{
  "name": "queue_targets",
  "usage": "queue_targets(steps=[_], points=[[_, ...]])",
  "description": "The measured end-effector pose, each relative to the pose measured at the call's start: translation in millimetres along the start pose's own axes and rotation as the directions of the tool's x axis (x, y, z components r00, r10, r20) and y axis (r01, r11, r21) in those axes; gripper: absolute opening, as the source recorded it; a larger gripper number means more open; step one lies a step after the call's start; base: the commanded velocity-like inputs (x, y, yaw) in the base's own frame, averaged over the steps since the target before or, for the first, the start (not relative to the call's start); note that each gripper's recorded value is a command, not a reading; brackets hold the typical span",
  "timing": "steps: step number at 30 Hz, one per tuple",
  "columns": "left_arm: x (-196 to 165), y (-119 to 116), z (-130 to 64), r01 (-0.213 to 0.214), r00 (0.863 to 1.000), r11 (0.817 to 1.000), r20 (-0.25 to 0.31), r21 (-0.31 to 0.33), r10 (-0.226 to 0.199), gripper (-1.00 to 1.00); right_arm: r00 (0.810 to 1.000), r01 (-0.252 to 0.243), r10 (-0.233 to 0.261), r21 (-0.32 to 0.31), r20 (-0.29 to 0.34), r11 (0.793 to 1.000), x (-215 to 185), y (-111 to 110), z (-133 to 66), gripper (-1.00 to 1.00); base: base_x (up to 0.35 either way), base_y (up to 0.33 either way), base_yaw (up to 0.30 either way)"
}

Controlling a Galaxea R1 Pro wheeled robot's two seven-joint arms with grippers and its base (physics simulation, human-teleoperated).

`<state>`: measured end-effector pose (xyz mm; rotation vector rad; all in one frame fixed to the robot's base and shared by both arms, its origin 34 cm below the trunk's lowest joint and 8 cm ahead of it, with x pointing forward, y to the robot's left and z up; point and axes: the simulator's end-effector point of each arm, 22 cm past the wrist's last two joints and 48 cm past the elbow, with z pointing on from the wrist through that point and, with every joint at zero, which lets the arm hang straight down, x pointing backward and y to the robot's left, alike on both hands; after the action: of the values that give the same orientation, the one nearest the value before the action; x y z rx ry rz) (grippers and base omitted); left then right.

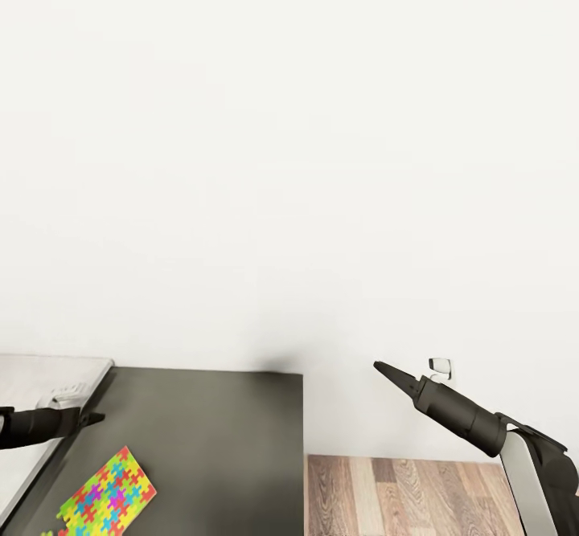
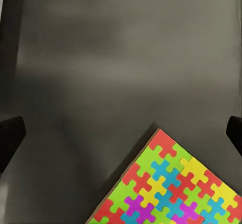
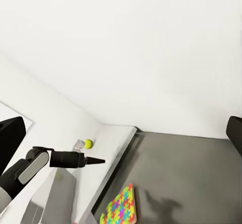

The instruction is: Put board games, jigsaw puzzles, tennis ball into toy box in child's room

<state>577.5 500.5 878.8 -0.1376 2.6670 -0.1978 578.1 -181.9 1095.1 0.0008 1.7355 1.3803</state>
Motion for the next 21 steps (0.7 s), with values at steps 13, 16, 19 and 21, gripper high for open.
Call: queue_targets(steps=[13,16,19,21], points=[[11,-30,15.6,-0.098,0.995,0.989,-0.014,0.111,0.1,1.0,1.0,-0.016,0.016,0.012,-0.008,1.0,5,-9,1.0,1.0,0.0,0.0,0.0],[14,-31,18.2,-0.107,0.994,0.988,-0.018,0.114,0.11,1.0,1.0,-0.02,0.02,0.014,-0.01,1.0,6,-11,1.2,1.0,0.0,0.0,0.0],[19,-30,20.8,-0.111,0.993,0.987,-0.028,0.116,0.115,1.0,1.0,-0.023,0.023,0.017,-0.012,1.0,7,-13,1.2,1.0,0.0,0.0,0.0],[25,-28,24.0,-0.114,0.992,0.987,-0.037,0.115,0.119,1.0,1.0,-0.025,0.026,0.019,-0.013,0.999,8,-14,1.3,1.0,0.0,0.0,0.0]])
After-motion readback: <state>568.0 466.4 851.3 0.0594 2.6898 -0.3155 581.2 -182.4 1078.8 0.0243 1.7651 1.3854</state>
